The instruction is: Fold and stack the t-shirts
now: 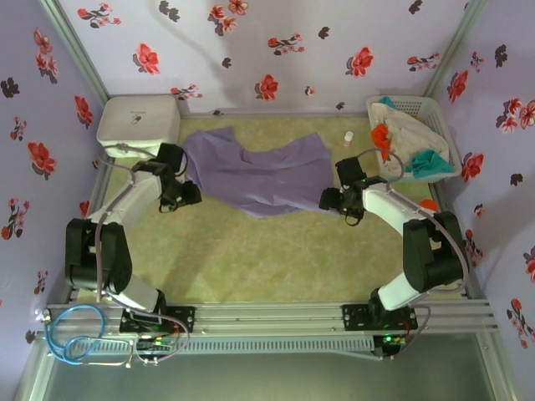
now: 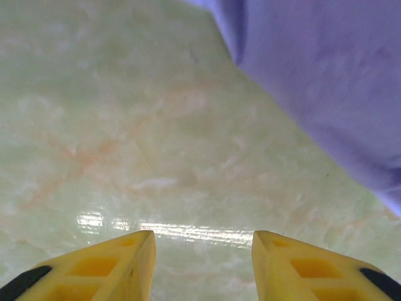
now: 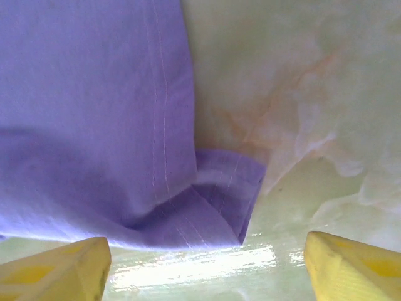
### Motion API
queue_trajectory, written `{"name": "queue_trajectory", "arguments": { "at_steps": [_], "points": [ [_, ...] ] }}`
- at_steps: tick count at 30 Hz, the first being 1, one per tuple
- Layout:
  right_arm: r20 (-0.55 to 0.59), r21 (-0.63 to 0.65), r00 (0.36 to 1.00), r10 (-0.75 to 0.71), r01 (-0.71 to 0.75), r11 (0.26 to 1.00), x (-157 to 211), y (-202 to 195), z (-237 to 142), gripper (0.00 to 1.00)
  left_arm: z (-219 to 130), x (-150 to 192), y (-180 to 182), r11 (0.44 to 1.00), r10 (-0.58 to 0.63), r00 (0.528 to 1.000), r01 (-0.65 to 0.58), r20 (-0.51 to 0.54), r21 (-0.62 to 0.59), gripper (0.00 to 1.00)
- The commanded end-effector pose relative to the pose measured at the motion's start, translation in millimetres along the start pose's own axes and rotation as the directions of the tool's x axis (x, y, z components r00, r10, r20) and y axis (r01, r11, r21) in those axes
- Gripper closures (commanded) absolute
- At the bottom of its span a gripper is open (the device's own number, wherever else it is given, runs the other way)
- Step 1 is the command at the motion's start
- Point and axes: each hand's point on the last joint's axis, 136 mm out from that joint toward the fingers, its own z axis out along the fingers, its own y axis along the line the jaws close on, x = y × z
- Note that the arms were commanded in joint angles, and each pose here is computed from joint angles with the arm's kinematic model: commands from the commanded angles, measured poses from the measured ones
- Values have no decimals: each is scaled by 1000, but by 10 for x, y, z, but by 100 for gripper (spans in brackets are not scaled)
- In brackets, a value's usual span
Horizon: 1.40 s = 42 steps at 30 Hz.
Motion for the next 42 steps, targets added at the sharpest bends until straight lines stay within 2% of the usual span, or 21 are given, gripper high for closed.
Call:
{"name": "queue_trajectory", "arguments": {
  "at_steps": [1,4,8,11,13,15,17,24,27,30,32,36,42],
  "points": [
    [44,-13,998,-42,43,999,-61,154,115,23,-96,-5,-71,998,-36,997,32,73,55,56],
    [57,2,996,-68,68,998,-102,264,247,29,-42,109,-46,998,-41,998,38,57,51,57],
    [34,22,997,-69,69,997,-86,312,380,41,19,208,-33,998,-48,998,46,40,51,57],
    [16,26,997,-73,72,997,-7,301,377,61,45,240,-29,997,-56,998,53,37,57,57],
    [0,32,998,-69,69,997,55,264,312,79,40,235,-34,997,-49,998,47,36,57,57],
    [-19,14,997,-68,68,998,113,271,211,91,24,218,-41,998,-42,998,40,38,57,57],
    [-55,-22,996,-70,69,997,206,306,93,99,2,185,-58,998,-37,998,34,46,60,57],
    [-235,-225,970,-58,4,974,466,672,-415,100,-10,96,-100,998,-14,999,12,37,54,58],
    [-243,-328,970,-4,-79,941,312,845,-638,100,-18,64,-115,998,-12,999,10,44,57,58],
    [-190,-410,976,104,-175,895,-55,889,-729,100,-3,38,-136,998,-14,999,11,45,62,59],
    [-150,-404,971,188,-234,884,-305,774,-669,100,24,24,-170,997,-15,999,11,44,74,60],
    [-109,-370,955,277,-297,880,-578,601,-379,100,167,35,-290,994,-17,1000,14,27,106,61],
    [-159,-392,919,362,-395,831,-603,605,63,100,423,-3,-614,989,-4,1000,2,14,150,61]
  ]
}}
